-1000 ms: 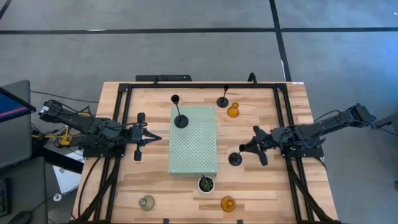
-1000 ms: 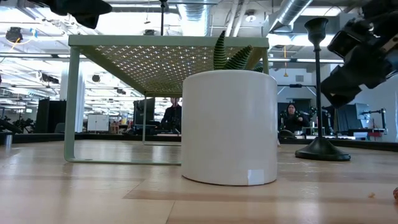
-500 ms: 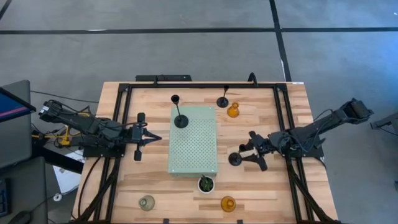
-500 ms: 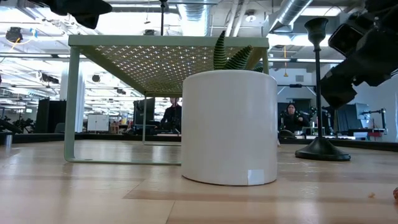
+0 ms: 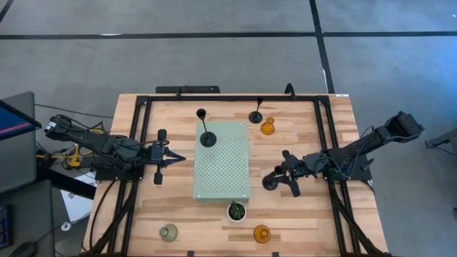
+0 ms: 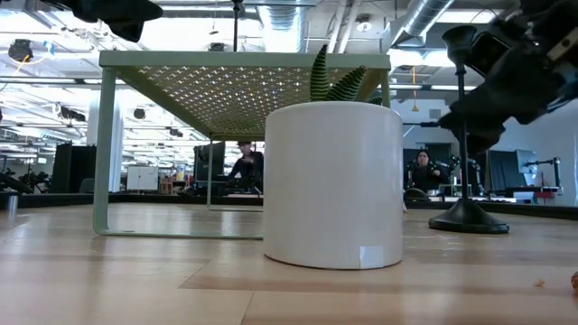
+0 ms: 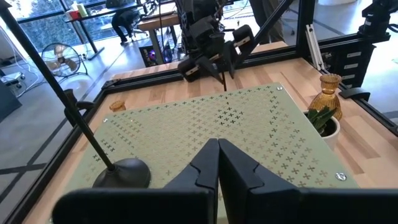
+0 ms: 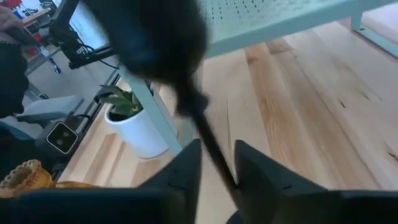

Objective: Pick & Place candle stick holders
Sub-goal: Put the bottom black candle holder on the shelf

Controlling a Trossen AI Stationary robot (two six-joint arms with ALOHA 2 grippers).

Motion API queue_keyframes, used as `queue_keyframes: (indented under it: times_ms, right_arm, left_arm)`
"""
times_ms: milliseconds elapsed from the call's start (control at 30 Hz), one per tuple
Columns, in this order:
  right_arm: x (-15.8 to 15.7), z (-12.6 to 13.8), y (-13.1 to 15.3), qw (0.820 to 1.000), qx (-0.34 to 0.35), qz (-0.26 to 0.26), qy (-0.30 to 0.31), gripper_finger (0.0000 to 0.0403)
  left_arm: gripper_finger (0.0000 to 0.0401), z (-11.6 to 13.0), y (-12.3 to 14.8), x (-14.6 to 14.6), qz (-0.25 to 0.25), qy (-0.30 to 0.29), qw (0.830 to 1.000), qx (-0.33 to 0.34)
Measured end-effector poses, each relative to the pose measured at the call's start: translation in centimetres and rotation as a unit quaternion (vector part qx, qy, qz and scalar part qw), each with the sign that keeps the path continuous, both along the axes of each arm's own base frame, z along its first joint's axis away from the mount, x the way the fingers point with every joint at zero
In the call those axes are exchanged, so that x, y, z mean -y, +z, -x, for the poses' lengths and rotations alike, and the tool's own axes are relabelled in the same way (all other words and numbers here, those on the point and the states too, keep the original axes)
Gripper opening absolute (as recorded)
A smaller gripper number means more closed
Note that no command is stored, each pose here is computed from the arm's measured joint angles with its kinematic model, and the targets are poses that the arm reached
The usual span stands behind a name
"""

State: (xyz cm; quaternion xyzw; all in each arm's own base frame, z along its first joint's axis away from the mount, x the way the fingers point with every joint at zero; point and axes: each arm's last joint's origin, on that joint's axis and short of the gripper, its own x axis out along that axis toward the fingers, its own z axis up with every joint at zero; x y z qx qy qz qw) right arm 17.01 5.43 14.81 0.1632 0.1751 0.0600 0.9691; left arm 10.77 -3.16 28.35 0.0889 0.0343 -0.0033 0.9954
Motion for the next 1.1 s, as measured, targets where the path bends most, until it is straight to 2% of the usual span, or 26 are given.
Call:
queue_keyframes:
  times_ms: [100, 167, 333, 467, 700, 933, 1100]
  right_arm:
    - [-0.1, -0.3, 0.5, 1.000, 0.005, -0.001, 0.001, 0.0022]
    - [-0.3, -0.4, 0.8, 1.000, -0.004, -0.002, 0.006, 0.0010]
    - [-0.7, -0.9, 2.3, 0.999, -0.047, -0.011, -0.002, 0.0006]
    - [-0.8, -1.3, 4.3, 0.997, -0.071, 0.012, -0.016, 0.0005]
    - [-0.5, -0.9, 9.7, 0.992, -0.103, 0.066, -0.032, 0.0003]
    - [0.2, -1.3, 15.1, 0.988, -0.044, 0.144, -0.037, 0.0002]
    - [1.4, -3.5, 15.9, 0.983, -0.021, 0.181, -0.035, 0.0001]
  left_arm:
    - [0.0009, 0.0, 0.0, 0.0, 0.000, 0.000, 1.000, 0.000]
    - [0.0009, 0.0, 0.0, 0.0, 0.001, 0.000, 1.000, 0.000]
    - [0.0006, 0.0, 0.0, 0.0, 0.001, 0.000, 1.000, 0.000]
    - [0.0009, 0.0, 0.0, 0.0, 0.001, 0.000, 1.000, 0.000]
    - [0.0006, 0.0, 0.0, 0.0, 0.001, 0.000, 1.000, 0.000]
    - [0.0009, 0.0, 0.0, 0.0, 0.001, 0.000, 1.000, 0.000]
    - [0.0006, -0.1, -0.5, 0.0, -0.002, 0.000, 1.000, -0.007]
